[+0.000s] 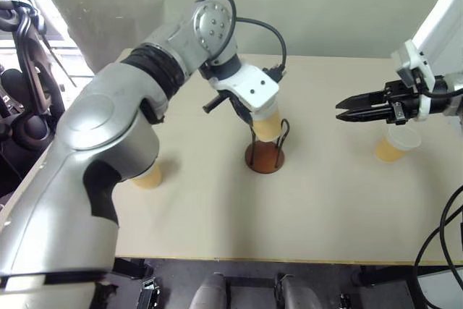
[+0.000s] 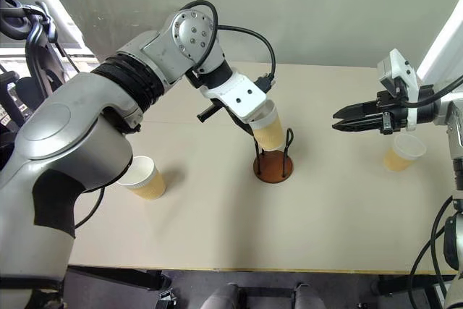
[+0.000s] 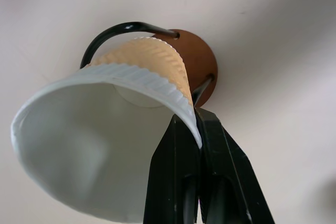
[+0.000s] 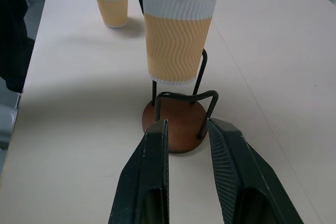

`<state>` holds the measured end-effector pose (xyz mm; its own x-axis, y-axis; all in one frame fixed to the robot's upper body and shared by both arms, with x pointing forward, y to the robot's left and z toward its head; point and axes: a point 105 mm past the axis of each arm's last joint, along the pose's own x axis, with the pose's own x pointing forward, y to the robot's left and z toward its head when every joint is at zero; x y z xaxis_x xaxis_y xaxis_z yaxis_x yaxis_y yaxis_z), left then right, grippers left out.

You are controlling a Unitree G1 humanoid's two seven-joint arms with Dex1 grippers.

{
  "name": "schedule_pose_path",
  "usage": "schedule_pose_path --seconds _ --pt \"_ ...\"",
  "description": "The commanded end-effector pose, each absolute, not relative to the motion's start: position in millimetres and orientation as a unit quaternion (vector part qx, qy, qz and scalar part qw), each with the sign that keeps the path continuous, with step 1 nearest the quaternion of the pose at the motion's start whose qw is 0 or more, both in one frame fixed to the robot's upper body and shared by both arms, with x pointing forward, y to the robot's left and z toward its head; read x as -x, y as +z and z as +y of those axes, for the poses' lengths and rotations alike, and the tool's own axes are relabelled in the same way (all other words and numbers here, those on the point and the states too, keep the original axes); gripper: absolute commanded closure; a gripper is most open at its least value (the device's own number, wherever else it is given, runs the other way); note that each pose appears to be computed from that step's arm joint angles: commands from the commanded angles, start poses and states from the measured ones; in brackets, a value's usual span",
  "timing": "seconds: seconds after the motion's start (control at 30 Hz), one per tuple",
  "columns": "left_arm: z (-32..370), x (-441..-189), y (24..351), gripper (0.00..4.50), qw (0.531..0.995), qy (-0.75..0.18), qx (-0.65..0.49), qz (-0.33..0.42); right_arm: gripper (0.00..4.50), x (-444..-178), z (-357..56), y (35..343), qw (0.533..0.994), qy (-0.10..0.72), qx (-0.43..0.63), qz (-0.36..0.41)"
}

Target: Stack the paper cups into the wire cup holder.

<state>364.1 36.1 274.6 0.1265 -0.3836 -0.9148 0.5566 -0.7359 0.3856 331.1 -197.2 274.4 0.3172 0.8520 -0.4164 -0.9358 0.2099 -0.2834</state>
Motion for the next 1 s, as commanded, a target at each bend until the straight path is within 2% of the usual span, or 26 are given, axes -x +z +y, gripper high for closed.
schedule_pose_path --seconds 0.03,0.17,0.4,0.5,0.63,0.67,0.83,1.0 --pt "36 -363 282 4.49 0.341 -0.653 -0.675 0.055 3.38 -327 -197 289 0.774 0.572 0.264 0.056" --pt "35 -364 282 3.54 0.346 -0.650 -0.674 0.054 3.38 -327 -198 289 0.775 0.571 0.266 0.058" --pt "31 -364 286 1.01 0.352 -0.648 -0.674 0.041 3.38 -327 -200 287 0.777 0.566 0.267 0.063" --pt "18 -360 297 0.02 0.398 -0.666 -0.631 0.001 3.38 -328 -203 285 0.785 0.555 0.266 0.068" --pt "8 -355 332 0.02 0.523 -0.703 -0.479 -0.055 3.38 -336 -216 290 0.821 0.506 0.257 0.060" --pt "9 -355 338 0.02 0.542 -0.707 -0.451 -0.059 3.38 -337 -220 292 0.828 0.496 0.255 0.059" --pt "40 -371 356 0.02 0.659 -0.685 -0.298 -0.084 3.38 -341 -266 283 0.860 0.409 0.289 0.102" --pt "54 -370 351 0.02 0.672 -0.703 -0.221 -0.067 3.38 -346 -295 266 0.839 0.368 0.366 0.165"
